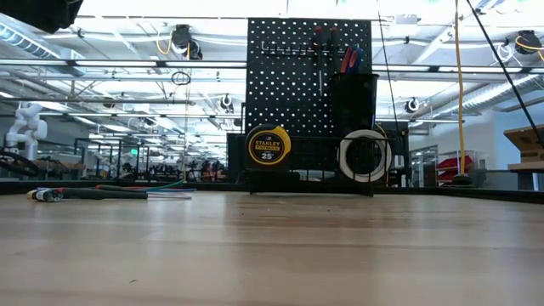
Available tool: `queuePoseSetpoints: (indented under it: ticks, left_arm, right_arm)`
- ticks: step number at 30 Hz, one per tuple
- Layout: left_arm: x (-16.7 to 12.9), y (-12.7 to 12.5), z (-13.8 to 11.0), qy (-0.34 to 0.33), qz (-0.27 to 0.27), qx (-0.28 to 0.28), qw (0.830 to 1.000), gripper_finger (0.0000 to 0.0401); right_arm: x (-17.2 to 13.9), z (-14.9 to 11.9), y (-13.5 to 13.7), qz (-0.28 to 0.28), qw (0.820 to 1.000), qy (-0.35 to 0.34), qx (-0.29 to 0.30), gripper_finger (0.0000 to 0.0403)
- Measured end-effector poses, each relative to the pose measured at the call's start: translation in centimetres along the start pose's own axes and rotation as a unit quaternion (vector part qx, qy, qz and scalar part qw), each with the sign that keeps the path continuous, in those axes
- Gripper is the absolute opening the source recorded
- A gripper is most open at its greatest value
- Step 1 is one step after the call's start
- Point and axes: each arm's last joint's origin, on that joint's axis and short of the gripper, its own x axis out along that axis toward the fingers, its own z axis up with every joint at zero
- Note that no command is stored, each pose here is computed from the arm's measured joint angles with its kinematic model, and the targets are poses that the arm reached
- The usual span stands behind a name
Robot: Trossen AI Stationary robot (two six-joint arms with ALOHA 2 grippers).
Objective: Hang tools onto peg board
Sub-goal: Hang the black screwdriver on the pegboard
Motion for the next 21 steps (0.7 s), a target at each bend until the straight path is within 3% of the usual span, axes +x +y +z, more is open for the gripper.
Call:
queuePoseSetpoints:
  ticks: [4,7,10,14,21]
  left_arm:
    - [0.0,0.1,-0.4,0.027,0.021,0.01,0.999,0.0083]
    - [-0.1,0.3,-1.2,0.084,0.082,0.005,0.993,0.0127]
    - [-0.5,0.4,-2.3,0.162,0.15,0.001,0.975,0.0157]
    - [-1.1,0.9,-3.7,0.234,0.198,0.0,0.952,0.017]
    - [-1.2,1.8,-4.4,0.252,0.222,-0.029,0.941,0.0172]
  right_arm:
    - [-0.1,0.0,-0.1,-0.032,0.999,0.013,0.011,0.0038]
    - [-0.5,0.8,-0.8,-0.07,0.997,0.03,0.009,0.0038]
    - [-1.3,2.8,-2.1,-0.104,0.993,0.051,0.007,0.0038]
    - [-2.7,5.3,-5.2,-0.167,0.982,0.084,0.009,0.0038]
    - [-4.0,9.0,-13.1,-0.269,0.959,0.082,0.018,0.0038]
